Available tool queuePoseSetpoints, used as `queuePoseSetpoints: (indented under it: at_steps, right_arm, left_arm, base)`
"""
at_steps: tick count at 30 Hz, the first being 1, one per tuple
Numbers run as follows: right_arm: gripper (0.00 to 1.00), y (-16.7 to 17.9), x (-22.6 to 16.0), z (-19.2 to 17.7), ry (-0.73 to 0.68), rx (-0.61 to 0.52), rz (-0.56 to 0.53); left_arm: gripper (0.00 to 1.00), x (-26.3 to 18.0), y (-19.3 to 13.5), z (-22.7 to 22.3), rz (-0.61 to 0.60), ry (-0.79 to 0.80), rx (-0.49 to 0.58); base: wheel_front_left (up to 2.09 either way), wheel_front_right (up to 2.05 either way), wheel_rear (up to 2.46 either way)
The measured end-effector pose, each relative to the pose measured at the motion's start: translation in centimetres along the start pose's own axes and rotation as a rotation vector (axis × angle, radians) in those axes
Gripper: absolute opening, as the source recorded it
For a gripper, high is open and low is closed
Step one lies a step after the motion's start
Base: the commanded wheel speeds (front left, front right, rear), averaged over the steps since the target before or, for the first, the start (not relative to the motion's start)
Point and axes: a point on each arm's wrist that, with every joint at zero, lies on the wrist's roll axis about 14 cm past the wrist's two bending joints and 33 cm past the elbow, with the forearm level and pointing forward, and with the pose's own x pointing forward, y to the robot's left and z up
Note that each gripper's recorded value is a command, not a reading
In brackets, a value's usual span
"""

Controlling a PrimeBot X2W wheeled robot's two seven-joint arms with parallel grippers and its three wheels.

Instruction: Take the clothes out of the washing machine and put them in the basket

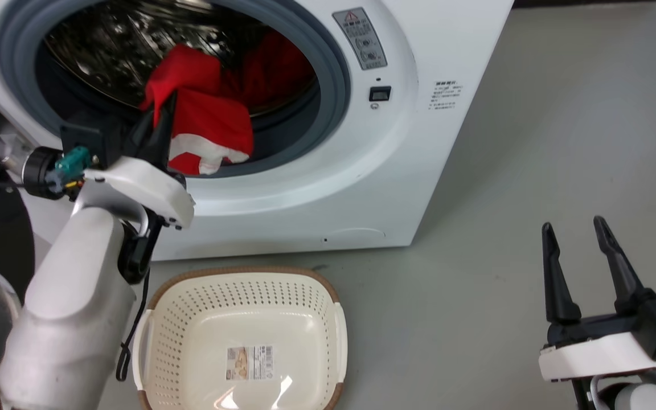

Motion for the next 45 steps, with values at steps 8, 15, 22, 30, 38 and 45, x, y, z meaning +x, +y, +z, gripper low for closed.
queuePoseSetpoints:
  at_steps: [8, 15, 22, 30, 38, 45]
  right_arm:
    - [1.0, 0.9, -1.6, 1.1, -0.021, 0.004, 0.023]
    - [1.0, 1.5, -2.6, 1.7, -0.036, 0.008, 0.041]
    - [1.0, 1.9, -3.1, 2.0, -0.044, 0.012, 0.053]
    - [1.0, 1.9, -2.8, 1.7, -0.034, 0.012, 0.053]
    - [1.0, 1.6, -2.0, 1.1, -0.02, 0.006, 0.046]
    - [1.0, 1.4, -0.5, 0.2, -0.003, -0.001, 0.041]
  left_arm:
    - [0.0, -4.1, -1.5, 5.4, -0.006, -0.16, 0.011]
    - [0.0, -7.3, -2.9, 11.3, -0.022, -0.301, 0.046]
    - [0.0, -10.2, -4.9, 14.9, -0.047, -0.381, 0.083]
    - [0.0, -11.0, -6.1, 12.4, -0.067, -0.306, 0.059]
    - [0.0, -10.9, -7.3, 5.0, -0.1, -0.105, -0.01]
    - [0.0, -11.0, -8.1, -4.1, -0.14, 0.135, -0.043]
  base:
    - [0.0, 0.0, 0.0]
    - [0.0, 0.0, 0.0]
    - [0.0, 0.0, 0.0]
    - [0.0, 0.0, 0.0]
    - [0.0, 0.0, 0.0]
    - [0.0, 0.0, 0.0]
